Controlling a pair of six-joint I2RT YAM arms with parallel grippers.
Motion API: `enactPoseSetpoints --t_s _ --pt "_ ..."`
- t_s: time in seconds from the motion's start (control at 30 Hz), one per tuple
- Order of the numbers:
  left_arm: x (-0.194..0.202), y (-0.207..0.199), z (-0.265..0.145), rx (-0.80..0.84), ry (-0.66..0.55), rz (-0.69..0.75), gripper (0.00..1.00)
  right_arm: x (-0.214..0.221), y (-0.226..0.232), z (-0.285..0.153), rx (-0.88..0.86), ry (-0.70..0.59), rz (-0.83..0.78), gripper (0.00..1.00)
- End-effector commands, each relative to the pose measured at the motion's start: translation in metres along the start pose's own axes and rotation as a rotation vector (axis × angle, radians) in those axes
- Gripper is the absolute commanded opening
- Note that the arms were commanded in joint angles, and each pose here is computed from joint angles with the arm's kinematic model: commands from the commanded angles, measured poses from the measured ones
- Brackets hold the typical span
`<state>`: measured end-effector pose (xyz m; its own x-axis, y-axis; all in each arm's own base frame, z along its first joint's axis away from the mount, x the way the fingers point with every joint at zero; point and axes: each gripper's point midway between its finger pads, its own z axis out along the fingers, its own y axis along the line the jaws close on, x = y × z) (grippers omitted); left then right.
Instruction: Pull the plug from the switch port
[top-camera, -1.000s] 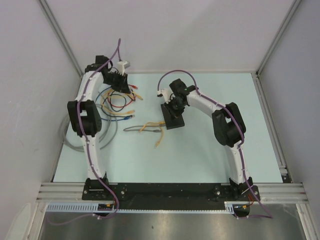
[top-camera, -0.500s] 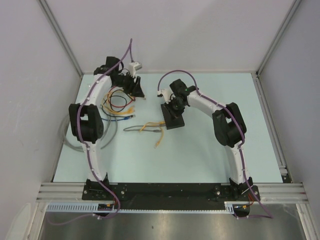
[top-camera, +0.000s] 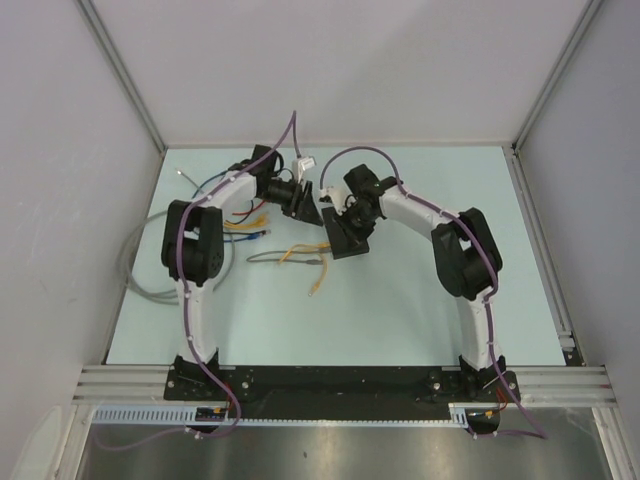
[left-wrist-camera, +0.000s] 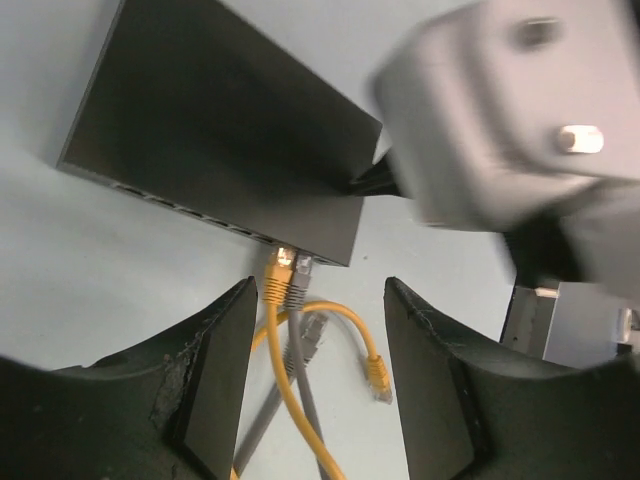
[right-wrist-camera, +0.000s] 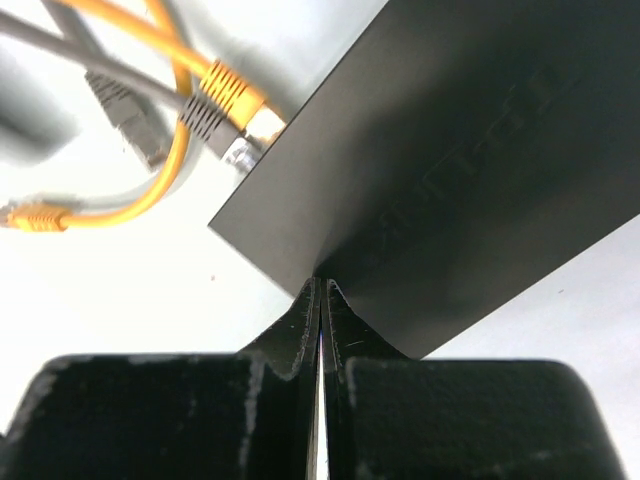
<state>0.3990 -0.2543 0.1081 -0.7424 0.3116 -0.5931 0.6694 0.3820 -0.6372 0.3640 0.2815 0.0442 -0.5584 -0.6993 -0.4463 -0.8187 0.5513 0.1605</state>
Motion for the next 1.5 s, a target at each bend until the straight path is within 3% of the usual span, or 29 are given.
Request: enactPoseSetpoints --t_s 0.0,0.37,0.6,0.87,1.23,1.47 --pt "-0.001 0.009 0.01 0.055 -0.032 -0.053 0.59 0.057 0.009 0.011 -0.028 0.185 0.048 0.0" --pt "0.03 0.032 0.037 0.079 0.032 -0.16 0.55 0.077 0.002 0.015 -0.132 0.203 0.181 0.0" --pt "0.047 0.027 0.057 0.137 0.079 -0.189 0.41 0.081 0.002 0.021 -0.131 0.215 0.185 0.0" --pt "0.055 0.023 0.07 0.158 0.112 -0.207 0.39 0.079 0.002 0.022 -0.129 0.215 0.184 0.0" --pt "0.055 0.034 0.074 0.155 0.108 -0.262 0.27 0.072 0.007 0.014 -0.112 0.203 0.149 0.0" --pt "0.057 0.042 0.075 0.13 0.112 -0.288 0.1 0.054 0.011 0.001 -0.106 0.175 0.093 0.0"
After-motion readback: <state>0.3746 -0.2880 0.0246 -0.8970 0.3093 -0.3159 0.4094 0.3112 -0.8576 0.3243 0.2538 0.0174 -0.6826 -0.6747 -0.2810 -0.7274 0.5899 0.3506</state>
